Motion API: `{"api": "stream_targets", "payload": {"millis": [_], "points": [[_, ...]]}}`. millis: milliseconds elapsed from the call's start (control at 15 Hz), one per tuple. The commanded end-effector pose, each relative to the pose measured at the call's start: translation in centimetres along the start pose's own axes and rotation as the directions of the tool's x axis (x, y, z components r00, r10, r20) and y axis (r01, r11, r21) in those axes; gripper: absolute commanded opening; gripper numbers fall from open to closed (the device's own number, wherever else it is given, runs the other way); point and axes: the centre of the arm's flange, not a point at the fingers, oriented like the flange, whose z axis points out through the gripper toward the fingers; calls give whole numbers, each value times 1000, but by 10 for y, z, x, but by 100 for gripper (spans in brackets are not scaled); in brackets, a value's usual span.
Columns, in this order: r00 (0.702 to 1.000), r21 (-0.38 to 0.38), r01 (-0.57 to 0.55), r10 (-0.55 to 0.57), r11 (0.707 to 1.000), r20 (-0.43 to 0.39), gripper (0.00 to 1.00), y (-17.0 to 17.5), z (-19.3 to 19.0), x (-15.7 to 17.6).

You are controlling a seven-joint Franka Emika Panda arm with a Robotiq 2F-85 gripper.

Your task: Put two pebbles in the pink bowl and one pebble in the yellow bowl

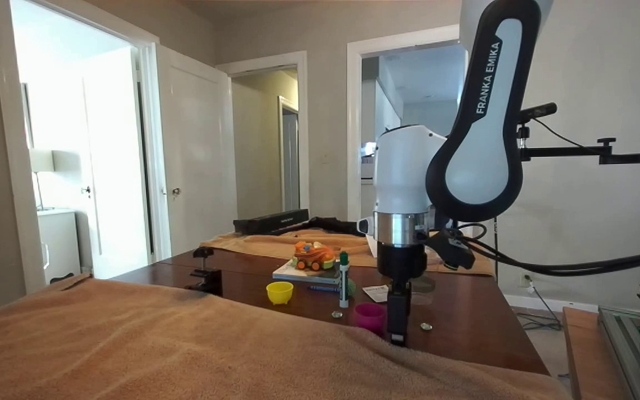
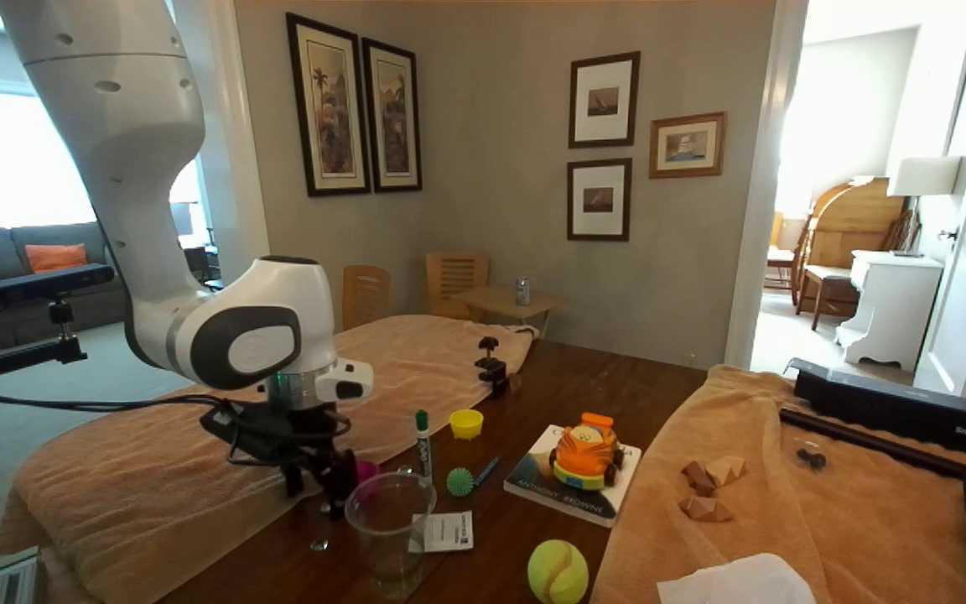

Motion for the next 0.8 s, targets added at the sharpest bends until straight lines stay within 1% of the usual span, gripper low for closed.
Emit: {"api": "stream_targets", "payload": {"millis": [0, 67, 200, 333, 467, 533, 600, 733], "points": [[1000, -4, -29, 29, 1000, -2, 81, 7, -15, -21], [999, -5, -33, 33, 999, -4, 68, 8, -15, -21], [999, -7, -36, 36, 999, -10, 52, 10, -17, -21], [999, -8, -36, 36, 999, -18, 42, 10, -20, -19], [999, -13, -35, 34, 999, -23, 40, 10, -22, -18], [999, -14, -35, 35, 999, -24, 37, 11, -23, -18], [999, -14, -37, 36, 999, -25, 41, 12, -23, -17], [999, -14, -44, 44, 999, -22, 44, 14, -22, -18]]}}
